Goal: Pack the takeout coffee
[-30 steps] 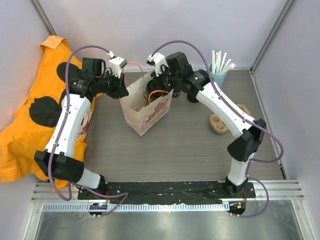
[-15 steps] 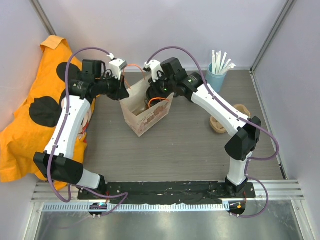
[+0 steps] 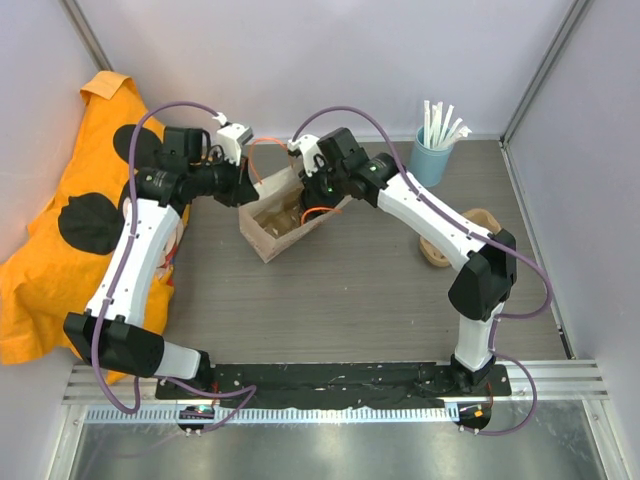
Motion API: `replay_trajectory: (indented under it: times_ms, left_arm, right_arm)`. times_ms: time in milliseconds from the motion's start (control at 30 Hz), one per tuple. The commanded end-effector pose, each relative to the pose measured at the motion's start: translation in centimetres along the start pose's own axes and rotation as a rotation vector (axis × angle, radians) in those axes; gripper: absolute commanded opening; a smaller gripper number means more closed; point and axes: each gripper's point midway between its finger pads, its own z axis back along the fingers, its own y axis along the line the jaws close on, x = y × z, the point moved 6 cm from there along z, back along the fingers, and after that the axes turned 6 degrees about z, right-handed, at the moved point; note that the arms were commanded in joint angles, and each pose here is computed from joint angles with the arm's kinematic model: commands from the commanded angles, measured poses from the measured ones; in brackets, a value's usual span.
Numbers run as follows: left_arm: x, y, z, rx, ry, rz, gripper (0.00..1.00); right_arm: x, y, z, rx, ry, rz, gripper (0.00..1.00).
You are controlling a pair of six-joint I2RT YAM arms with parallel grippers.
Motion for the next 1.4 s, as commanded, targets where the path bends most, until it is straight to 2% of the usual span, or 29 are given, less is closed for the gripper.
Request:
replay_trajectory:
  times_ms: [0,333,633,867,1367]
  left_arm:
    - [1.4,-1.7,0.5,-0.068,-0.086,-0.035,0.01]
    - [0.4,-2.5,-0.6,-0.131,-0.064,0.006,0.0]
    - [0.4,-1.6,-1.1,-0.047,-0.066,0.069,0.0]
    - [0.3,-1.3,-1.5,-0.041,-0.063,0.094,0.01]
    - [-0.2,-0.9,-1.7,-0.011,-0.063,0.1,0.01]
  right_arm:
    - [-0.7,0.0,-0.5,-0.02,0.019,-0.002,0.01]
    - [-0.6,-0.8,-1.2,-0.085,-0.022,0.021,0.01]
    - [-1.3,-1.7,-1.9,-0.148,-0.015,0.044,0.01]
    - [-1.3,-1.9,-2.6,-0.153,-0.024,0.049,0.01]
    - [1.3,-1.9,-1.0,-0.165,-0.114,0.024,0.01]
